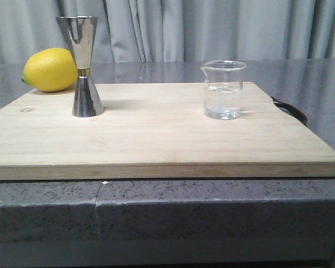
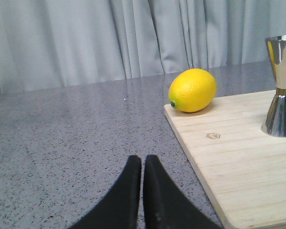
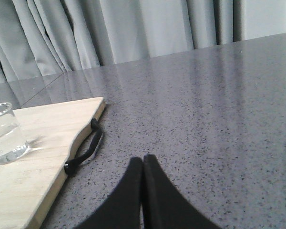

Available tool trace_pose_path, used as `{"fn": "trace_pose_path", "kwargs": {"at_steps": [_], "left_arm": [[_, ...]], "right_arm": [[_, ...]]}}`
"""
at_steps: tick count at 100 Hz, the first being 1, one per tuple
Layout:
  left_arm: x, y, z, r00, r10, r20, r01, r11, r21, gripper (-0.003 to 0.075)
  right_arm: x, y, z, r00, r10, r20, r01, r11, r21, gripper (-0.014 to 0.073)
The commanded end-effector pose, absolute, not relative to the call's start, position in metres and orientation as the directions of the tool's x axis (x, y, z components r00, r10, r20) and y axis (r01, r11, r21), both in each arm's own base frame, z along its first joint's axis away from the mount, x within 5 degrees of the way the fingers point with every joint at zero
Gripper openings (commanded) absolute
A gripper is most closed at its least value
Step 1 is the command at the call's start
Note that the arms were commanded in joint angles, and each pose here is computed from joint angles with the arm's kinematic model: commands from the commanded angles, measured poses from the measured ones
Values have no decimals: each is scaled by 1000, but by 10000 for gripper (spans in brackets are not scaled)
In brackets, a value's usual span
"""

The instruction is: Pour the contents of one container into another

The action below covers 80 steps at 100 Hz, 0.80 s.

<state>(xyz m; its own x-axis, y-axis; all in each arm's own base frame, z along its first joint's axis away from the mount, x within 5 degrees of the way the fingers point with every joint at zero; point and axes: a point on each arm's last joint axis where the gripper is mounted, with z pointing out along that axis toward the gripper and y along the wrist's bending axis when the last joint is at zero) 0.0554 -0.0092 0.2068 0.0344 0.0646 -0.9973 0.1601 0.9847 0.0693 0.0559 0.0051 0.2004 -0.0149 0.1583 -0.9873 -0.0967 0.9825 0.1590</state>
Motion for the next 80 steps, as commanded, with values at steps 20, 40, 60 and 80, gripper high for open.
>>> {"fn": "trace_pose_path", "kwargs": {"at_steps": [20,40,60,80], "left_arm": [[55,-9,202,94,42,-995,149,987,56,-20],[55,-9,202,94,42,-995,149,987,56,-20],[55,-9,202,94,42,-995,149,987,56,-20],[55,-9,202,102,101,-990,143,983,115,-20]], "right_arm": [[55,6,201,51,153,-987,-117,982,146,-75],[55,6,201,51,153,-987,-117,982,146,-75],[55,6,201,51,153,-987,-117,982,146,-75],[55,6,201,51,153,-987,-117,982,146,-75]]}}
